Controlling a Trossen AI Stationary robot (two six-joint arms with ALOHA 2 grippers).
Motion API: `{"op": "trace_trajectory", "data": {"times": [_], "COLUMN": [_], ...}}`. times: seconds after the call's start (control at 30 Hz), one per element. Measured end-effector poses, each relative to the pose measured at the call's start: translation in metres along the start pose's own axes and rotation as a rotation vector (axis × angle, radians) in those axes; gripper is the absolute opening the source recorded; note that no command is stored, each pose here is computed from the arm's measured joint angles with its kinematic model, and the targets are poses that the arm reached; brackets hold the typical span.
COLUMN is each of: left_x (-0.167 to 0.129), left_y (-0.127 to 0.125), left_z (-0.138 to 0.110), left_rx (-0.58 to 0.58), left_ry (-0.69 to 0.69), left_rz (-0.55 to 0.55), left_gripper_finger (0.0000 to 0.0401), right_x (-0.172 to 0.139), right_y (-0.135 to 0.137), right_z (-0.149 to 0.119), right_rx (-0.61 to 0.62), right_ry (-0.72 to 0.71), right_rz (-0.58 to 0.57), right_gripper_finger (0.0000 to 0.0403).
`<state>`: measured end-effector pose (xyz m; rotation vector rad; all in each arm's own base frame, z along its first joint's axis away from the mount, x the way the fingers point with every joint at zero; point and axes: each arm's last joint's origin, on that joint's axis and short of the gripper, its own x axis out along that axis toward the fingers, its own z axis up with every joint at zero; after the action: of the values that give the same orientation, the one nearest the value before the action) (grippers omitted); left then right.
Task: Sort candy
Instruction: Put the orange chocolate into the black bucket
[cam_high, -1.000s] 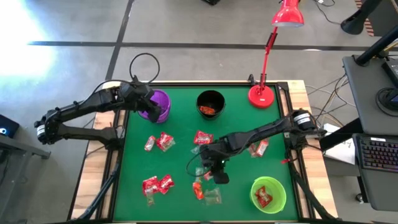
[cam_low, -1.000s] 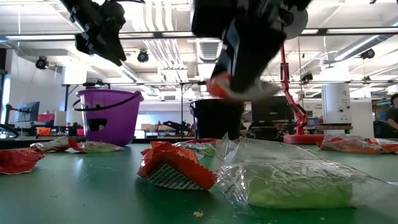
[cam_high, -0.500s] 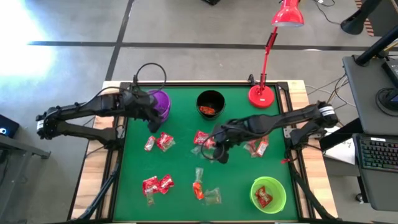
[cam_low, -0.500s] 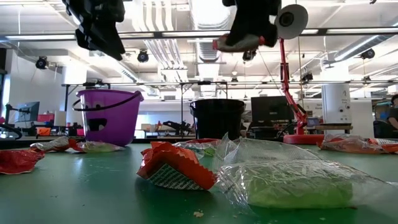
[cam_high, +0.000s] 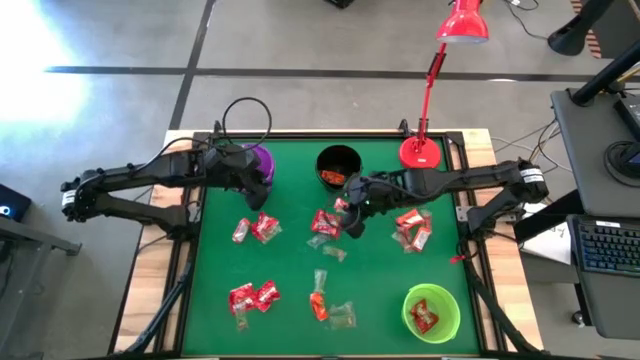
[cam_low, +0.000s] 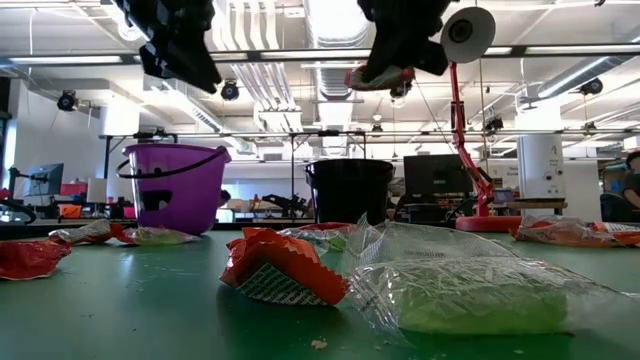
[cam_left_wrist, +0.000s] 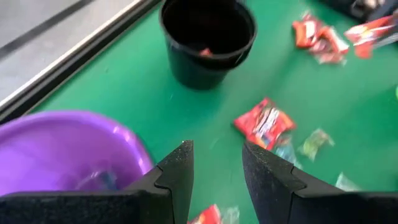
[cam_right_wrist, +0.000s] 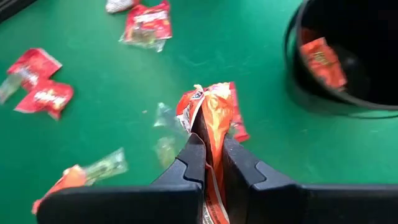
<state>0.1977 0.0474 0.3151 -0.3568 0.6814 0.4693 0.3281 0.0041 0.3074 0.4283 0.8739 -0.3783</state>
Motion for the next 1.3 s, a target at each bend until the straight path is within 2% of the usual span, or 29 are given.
{"op": "trace_trajectory", "data": {"times": [0.17,0.3,0.57,0.83,0.97,1.13,1.3], "left_x": [0.004,0.004,-0.003,-0.015,-0.016,-0.015,-0.016], "left_y": [-0.001,0.0,0.005,0.013,0.021,0.034,0.041], "left_z": [0.003,0.005,0.015,0.03,0.033,0.036,0.04], "left_rx": [0.004,-0.005,0.017,0.02,0.007,-0.019,-0.057], "left_ry": [-0.014,-0.03,-0.144,-0.228,-0.248,-0.243,-0.271], "left_rz": [0.006,0.046,0.278,0.436,0.534,0.596,0.617], "left_gripper_finger": [0.0119,0.0119,0.0119,0.0119,0.0119,0.0119,0.0119], "right_x": [0.003,0.005,0.005,0.003,0.001,-0.002,-0.005], "right_y": [-0.025,-0.047,-0.088,-0.127,-0.141,-0.153,-0.166], "right_z": [0.015,0.028,0.051,0.063,0.07,0.078,0.081], "right_rx": [-0.023,-0.018,-0.028,-0.011,-0.051,-0.142,-0.138], "right_ry": [-0.024,-0.035,-0.109,-0.139,-0.191,-0.248,-0.268], "right_rz": [-0.042,-0.021,-0.046,-0.103,-0.127,-0.131,-0.154], "right_gripper_finger": [0.0017,0.0018,0.0018,0.0018,0.0018,0.0018,0.0018]}}
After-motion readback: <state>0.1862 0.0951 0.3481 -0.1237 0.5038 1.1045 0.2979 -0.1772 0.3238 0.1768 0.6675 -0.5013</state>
